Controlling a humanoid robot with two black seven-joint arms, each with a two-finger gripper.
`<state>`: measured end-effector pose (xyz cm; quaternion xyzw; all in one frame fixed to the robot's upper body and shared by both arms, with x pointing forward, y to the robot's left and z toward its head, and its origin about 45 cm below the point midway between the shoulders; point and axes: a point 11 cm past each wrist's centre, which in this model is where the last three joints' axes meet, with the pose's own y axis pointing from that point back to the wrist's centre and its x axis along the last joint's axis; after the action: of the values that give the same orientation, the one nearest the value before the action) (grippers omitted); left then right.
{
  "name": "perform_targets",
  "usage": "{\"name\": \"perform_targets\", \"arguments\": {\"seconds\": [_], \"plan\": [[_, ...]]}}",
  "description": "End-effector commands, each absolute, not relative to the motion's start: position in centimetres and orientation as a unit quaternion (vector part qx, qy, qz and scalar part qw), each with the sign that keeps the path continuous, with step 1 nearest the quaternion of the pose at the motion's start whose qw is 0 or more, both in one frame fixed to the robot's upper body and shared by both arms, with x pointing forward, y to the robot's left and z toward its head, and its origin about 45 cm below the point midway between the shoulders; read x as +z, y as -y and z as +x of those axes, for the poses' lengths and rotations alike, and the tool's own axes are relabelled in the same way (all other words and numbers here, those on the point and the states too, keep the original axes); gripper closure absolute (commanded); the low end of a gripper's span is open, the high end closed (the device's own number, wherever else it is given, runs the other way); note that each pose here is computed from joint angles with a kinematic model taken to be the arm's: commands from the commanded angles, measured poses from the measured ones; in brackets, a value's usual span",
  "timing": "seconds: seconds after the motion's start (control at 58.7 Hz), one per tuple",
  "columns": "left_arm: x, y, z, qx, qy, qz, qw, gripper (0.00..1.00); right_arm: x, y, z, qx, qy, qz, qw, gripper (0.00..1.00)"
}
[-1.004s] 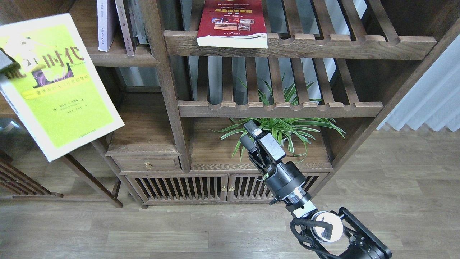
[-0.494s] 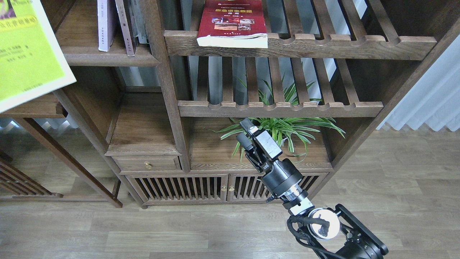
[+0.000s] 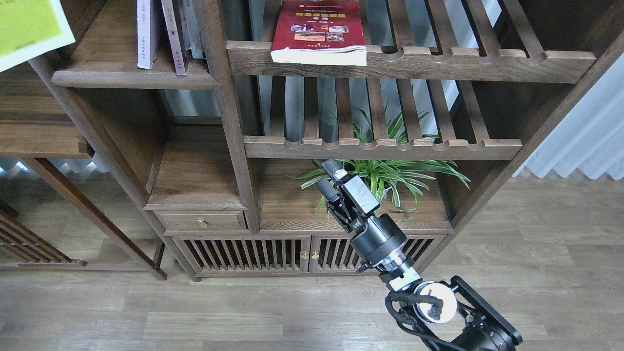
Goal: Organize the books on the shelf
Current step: 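Push the yellow-green book upright into the top shelf with the left gripper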
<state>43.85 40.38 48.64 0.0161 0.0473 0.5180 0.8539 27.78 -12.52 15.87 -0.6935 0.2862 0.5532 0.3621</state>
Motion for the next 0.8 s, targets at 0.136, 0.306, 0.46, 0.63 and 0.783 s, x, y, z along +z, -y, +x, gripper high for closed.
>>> {"name": "perform_targets", "arguments": {"seconds": [0.136,0.306,0.46,0.63,0.783], "plan": [[46.7,-35.3,46.9,0.494,-0.04,0.041,0.867,0.97,16.0,12.5,27.9,0.552,-0.286,-0.695,0.362,0.02],[47.8,-34.9,47.7,0.505,-0.015,0.059,0.861,0.97,16.0,12.5,28.0,0.551,-0.286,-0.695,0.362,0.02],[48.9,-34.6,48.4,0.514,0.001,0.068,0.855,0.99,16.1,12.5,28.0,0.552,-0.286,-0.695,0.362,0.02],[49.3,-32.9,49.8,0.517,0.014,0.088,0.852,0.99,16.1,12.5,28.0,0.552,-0.286,-0.695,0.362,0.02],[49.2,-32.3,50.4,0.52,0.019,0.104,0.847,1.0,16.1,12.5,28.0,0.552,-0.285,-0.695,0.362,0.02]]}}
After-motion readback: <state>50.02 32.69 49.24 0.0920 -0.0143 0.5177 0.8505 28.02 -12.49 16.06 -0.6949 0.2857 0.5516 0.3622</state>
